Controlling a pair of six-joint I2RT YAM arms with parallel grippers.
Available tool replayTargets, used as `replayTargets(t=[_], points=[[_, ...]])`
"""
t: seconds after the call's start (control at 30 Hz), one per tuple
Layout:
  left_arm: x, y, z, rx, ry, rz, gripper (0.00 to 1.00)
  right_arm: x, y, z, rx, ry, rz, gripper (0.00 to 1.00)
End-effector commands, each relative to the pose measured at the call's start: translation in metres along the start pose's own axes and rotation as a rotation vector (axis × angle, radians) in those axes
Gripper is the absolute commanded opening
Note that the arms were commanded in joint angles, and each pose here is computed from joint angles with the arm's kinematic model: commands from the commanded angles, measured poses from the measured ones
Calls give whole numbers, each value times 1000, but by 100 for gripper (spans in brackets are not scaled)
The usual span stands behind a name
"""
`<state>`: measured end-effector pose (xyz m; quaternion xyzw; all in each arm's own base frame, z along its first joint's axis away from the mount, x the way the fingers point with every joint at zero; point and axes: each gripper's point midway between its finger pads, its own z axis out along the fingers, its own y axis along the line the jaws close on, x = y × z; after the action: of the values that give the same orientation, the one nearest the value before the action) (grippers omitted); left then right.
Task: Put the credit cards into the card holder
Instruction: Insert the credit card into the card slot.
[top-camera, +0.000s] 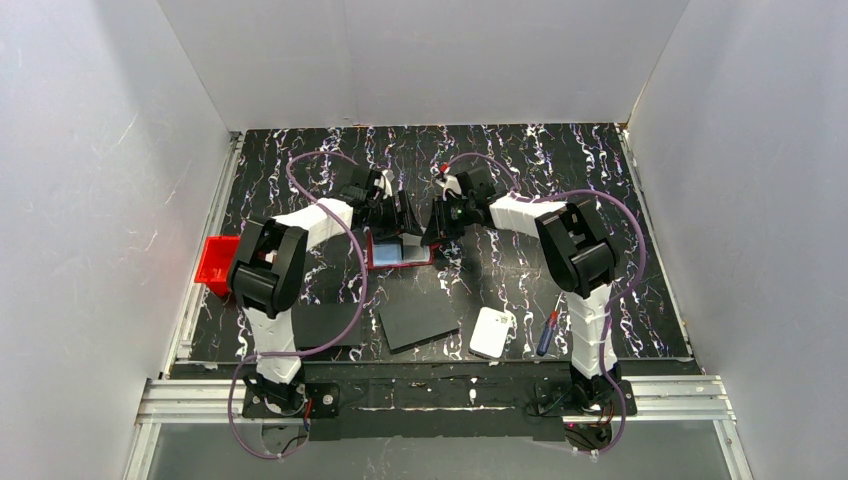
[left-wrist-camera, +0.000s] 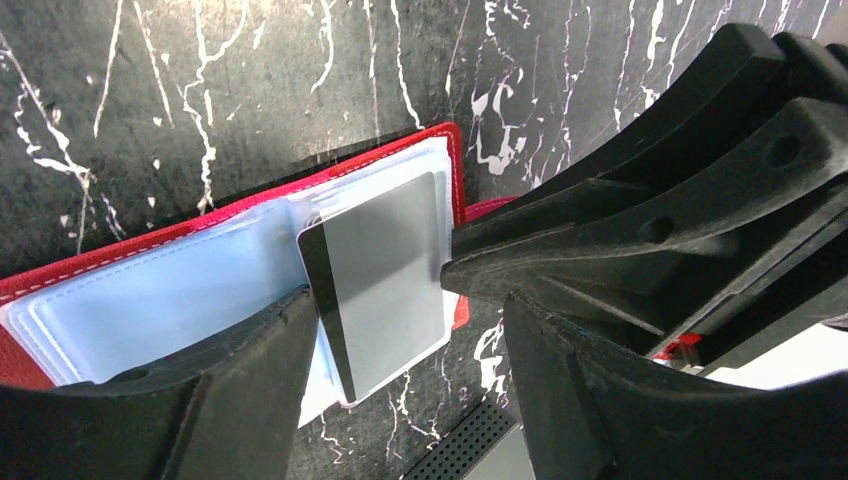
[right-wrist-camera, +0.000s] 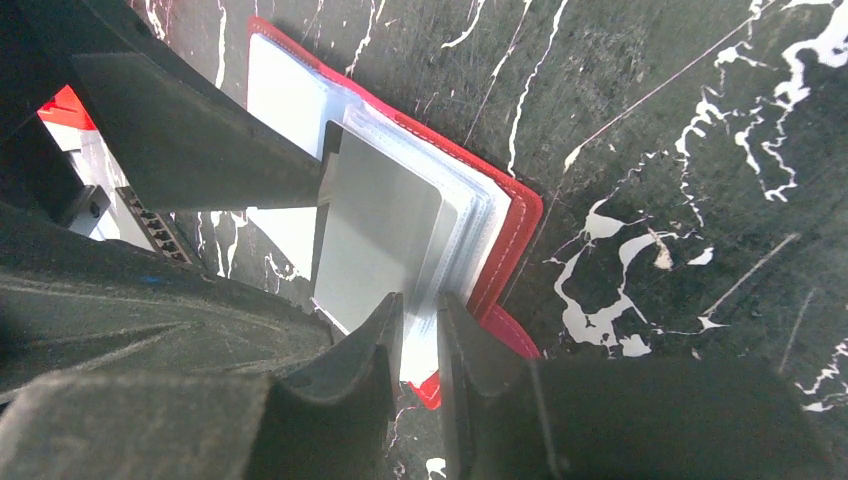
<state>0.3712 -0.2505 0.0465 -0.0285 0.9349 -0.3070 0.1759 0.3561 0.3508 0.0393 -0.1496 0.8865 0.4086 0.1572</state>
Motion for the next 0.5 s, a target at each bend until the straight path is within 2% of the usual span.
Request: replayTargets(t=[0.0,0.27,0.47], points=[[5,-22,0,40,54,37,70,-18,19,1,-64,-42,-50,27],[12,-10,-5,-44,78,48,74,-26,26,-2,-88,-65,-66,29],[5,-10,-33,-38,36,67,75,-21,15,-22,22,-67,-66,42]])
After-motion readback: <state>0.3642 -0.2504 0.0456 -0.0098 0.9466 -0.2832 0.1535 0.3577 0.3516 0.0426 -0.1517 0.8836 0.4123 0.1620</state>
